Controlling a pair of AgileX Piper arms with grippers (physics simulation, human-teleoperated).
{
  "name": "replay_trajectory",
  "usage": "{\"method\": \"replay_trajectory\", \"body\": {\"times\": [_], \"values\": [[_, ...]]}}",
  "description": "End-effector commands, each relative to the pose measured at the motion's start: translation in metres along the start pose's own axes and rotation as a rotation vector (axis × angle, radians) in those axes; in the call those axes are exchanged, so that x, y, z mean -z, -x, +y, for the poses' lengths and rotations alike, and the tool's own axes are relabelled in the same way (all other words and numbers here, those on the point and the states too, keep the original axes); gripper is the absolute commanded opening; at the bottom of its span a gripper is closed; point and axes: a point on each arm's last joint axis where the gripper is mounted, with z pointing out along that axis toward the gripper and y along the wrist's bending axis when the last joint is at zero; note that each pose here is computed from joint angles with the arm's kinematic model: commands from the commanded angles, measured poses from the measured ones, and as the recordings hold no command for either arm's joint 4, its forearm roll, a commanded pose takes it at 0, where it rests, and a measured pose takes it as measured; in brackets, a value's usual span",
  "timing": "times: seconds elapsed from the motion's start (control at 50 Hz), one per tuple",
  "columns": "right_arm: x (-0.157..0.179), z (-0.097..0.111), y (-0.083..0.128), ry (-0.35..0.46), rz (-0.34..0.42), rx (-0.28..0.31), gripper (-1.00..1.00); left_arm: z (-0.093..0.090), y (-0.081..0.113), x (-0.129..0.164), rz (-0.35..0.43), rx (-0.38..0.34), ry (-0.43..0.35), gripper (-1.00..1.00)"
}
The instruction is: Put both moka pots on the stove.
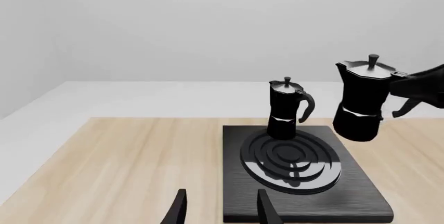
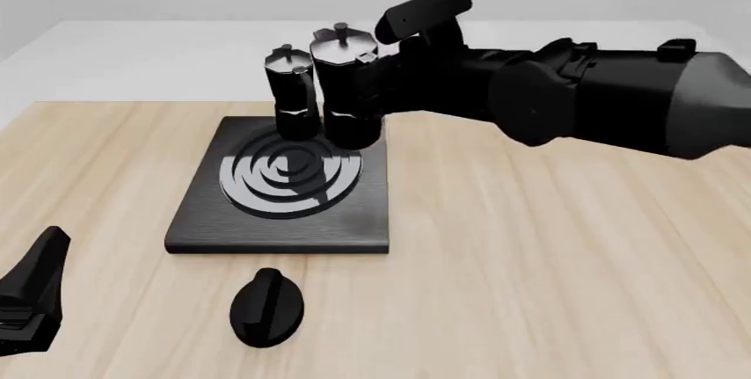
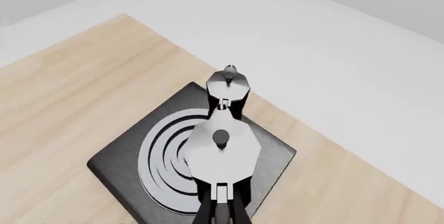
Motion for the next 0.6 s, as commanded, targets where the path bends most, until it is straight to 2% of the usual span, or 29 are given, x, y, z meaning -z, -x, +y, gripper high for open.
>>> {"method": "replay_trajectory", "body": {"times": [0.02, 0.34, 0.6], "values": [[-0.004, 0.016, 0.013, 0.04, -0.047, 0.001, -1.0, 0.0, 0.0, 0.0, 0.0, 0.0, 0.0, 1.0], [-0.017, 0.038, 0.016, 0.091, -0.05, 0.004, -1.0, 0.0, 0.0, 0.0, 0.0, 0.0, 0.0, 1.0], [-0.026, 0.044, 0.016, 0.102, -0.042, 0.011, -1.0, 0.0, 0.0, 0.0, 0.0, 0.0, 0.0, 1.0]]}}
